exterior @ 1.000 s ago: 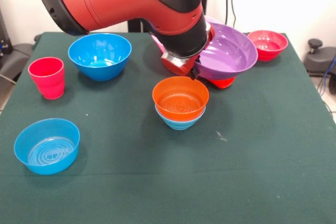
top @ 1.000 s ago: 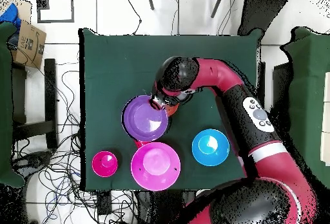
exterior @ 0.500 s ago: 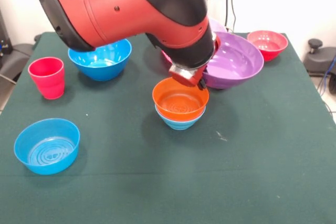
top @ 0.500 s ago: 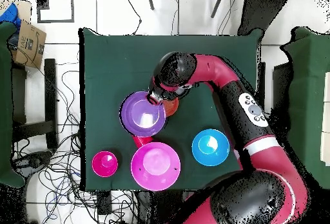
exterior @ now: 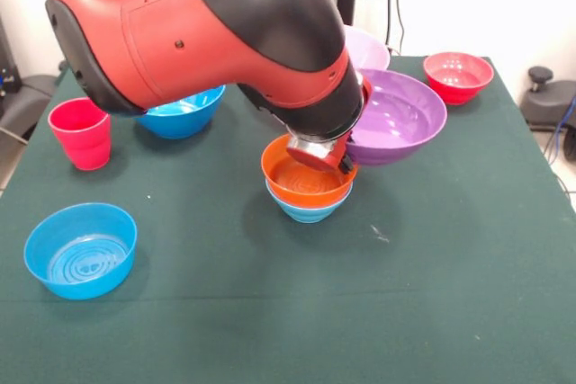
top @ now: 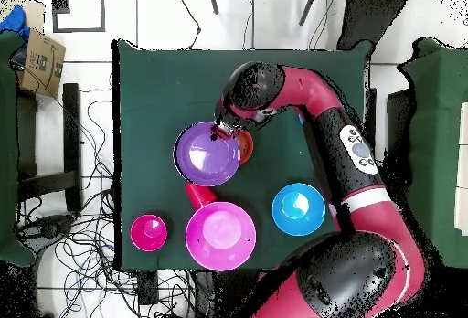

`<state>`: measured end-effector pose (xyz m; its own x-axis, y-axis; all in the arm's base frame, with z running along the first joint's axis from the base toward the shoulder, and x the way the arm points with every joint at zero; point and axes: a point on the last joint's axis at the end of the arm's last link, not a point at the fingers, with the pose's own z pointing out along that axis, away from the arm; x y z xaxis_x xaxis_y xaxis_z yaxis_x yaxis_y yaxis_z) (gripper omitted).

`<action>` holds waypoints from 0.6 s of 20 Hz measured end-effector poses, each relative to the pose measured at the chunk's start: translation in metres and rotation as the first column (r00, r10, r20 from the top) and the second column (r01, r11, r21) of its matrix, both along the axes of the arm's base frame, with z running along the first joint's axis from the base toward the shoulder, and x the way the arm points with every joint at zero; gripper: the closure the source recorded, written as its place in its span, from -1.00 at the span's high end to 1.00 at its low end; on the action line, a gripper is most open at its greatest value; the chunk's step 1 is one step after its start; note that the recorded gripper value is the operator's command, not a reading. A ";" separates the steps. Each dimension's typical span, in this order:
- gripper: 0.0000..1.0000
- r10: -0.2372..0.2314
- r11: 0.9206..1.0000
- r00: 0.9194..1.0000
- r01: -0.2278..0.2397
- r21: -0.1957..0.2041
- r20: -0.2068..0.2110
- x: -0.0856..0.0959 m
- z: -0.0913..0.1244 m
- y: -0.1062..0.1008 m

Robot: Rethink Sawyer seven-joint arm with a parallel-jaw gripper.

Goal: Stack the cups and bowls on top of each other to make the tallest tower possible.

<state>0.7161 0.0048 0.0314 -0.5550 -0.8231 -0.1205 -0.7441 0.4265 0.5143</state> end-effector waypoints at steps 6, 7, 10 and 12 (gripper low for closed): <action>-1.00 0.046 0.999 0.999 -0.046 0.005 -0.018 0.003 -0.002 -0.010; -1.00 0.049 0.999 0.999 -0.049 0.004 -0.019 0.003 -0.002 -0.011; -1.00 0.063 0.998 0.998 -0.063 0.004 -0.021 0.003 -0.007 -0.014; -1.00 0.065 0.998 0.998 -0.065 0.007 -0.022 0.002 -0.010 -0.014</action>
<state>0.7185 -0.0089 0.0216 -0.5031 -0.8566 -0.1141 -0.7585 0.3744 0.5335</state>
